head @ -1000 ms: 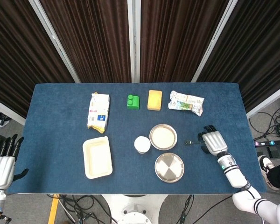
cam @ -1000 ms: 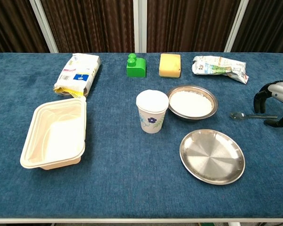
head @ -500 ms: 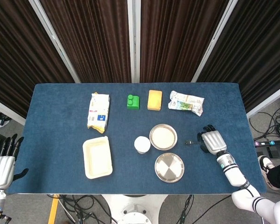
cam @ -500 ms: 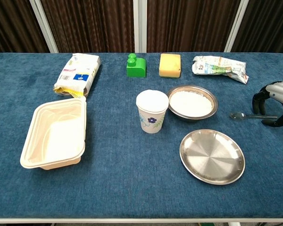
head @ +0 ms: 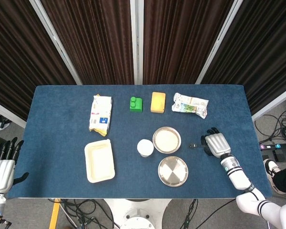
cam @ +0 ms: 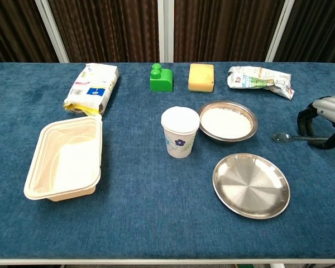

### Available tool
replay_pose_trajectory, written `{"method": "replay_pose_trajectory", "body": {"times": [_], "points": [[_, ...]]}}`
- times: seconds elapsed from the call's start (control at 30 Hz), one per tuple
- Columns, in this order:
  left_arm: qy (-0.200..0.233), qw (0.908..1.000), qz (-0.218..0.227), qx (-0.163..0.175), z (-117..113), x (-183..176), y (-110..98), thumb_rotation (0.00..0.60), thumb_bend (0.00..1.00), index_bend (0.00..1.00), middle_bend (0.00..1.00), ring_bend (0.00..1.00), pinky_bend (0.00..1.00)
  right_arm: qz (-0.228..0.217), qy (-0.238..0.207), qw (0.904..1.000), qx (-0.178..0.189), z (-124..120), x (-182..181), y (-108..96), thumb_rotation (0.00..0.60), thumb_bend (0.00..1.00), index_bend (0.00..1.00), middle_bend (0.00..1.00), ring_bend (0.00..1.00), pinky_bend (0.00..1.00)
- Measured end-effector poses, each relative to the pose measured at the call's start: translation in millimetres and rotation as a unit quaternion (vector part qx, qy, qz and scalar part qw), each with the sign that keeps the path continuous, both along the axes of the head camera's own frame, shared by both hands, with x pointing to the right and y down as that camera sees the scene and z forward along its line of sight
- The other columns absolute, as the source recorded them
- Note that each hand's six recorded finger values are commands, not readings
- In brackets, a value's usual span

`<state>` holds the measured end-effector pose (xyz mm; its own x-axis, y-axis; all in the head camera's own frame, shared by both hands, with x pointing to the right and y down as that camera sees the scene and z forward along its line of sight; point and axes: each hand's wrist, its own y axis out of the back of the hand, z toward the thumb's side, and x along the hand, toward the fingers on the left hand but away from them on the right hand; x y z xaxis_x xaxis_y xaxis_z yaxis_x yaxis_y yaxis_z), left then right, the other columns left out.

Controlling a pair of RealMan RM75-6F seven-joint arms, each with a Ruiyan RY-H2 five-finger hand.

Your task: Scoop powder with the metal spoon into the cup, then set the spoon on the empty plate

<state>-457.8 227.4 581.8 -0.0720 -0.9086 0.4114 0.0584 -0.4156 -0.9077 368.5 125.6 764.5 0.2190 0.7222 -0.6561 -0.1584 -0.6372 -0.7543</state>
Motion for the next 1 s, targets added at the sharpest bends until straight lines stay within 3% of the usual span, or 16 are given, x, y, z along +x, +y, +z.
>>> {"method": "replay_pose_trajectory", "body": {"times": [0.6, 0.8, 1.0], "points": [[0.003, 1.0000, -0.006, 0.001, 1.0, -3.2, 2.3, 0.600, 0.00, 0.10, 0.11, 0.03, 0.00, -0.007, 0.002, 1.0000, -0.001, -1.6, -3.6, -1.4, 0.600, 0.32, 0.58, 0.57, 0.25, 0.14], [0.005, 1.0000, -0.003, 0.004, -0.1, -3.1, 2.6, 0.600, 0.00, 0.10, 0.11, 0.03, 0.00, -0.025, 0.006, 0.9997, 0.005, -21.5, 0.6, -9.0, 0.600, 0.32, 0.59, 0.58, 0.26, 0.14], [0.008, 0.9999, -0.003, 0.010, -0.7, -3.2, 1.5, 0.600, 0.00, 0.10, 0.11, 0.03, 0.00, -0.071, 0.024, 0.9972, -0.006, -53.6, -1.0, -23.6, 0.600, 0.32, 0.59, 0.58, 0.26, 0.14]]}}
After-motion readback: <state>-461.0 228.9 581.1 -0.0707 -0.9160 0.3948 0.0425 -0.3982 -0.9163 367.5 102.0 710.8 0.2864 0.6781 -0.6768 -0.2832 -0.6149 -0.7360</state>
